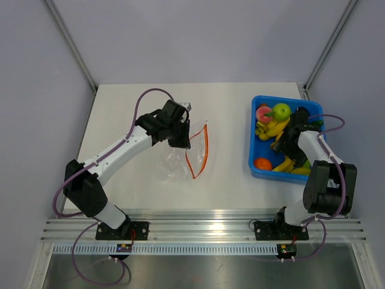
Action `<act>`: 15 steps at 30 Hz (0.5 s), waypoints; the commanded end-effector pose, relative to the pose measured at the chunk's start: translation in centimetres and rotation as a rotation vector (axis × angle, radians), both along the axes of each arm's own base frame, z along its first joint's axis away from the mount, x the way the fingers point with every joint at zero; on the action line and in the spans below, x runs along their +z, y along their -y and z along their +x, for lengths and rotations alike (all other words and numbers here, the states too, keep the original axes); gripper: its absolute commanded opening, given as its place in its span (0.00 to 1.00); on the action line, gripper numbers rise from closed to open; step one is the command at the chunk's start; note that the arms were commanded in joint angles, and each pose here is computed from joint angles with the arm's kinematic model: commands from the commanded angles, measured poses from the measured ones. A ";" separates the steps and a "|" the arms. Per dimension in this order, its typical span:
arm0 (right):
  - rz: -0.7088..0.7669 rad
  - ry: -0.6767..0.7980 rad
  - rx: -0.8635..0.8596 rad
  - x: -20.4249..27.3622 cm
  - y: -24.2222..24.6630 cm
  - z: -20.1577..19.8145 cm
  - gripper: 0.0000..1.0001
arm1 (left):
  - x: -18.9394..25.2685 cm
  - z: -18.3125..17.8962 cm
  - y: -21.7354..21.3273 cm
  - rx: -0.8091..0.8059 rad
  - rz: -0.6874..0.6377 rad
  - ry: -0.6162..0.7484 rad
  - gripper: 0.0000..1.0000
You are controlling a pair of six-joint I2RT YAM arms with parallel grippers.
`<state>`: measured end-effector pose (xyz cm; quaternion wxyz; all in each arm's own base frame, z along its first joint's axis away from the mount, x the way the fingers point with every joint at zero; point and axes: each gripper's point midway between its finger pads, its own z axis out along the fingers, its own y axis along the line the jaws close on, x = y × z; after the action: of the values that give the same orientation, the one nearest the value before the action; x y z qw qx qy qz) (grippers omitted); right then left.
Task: Place the food in the zip-top bag and seal the zipper
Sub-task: Pick up the fake fruit from the bin.
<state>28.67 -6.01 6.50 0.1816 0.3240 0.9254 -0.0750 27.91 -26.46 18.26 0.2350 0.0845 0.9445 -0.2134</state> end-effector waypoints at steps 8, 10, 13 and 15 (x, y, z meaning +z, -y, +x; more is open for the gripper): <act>-0.022 0.031 -0.009 -0.3 0.6 1.1 0.51 | -0.1 -1.3 0.9 -0.074 -0.054 -0.003 0.00; -0.027 0.053 -0.014 0.6 0.6 0.9 0.44 | -0.1 -1.2 1.0 -0.075 -0.057 -0.001 0.00; -0.036 0.090 -0.031 2.1 0.7 0.3 0.33 | 0.3 -0.7 1.3 -0.073 -0.060 0.013 0.00; -0.047 0.120 -0.045 3.4 0.8 -0.3 0.27 | 1.1 0.0 1.7 -0.067 -0.068 0.029 0.00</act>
<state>28.23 -6.15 6.70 0.1894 0.3248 0.9233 -0.0789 26.72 -26.73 16.65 0.2096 0.0980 0.9468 -0.2238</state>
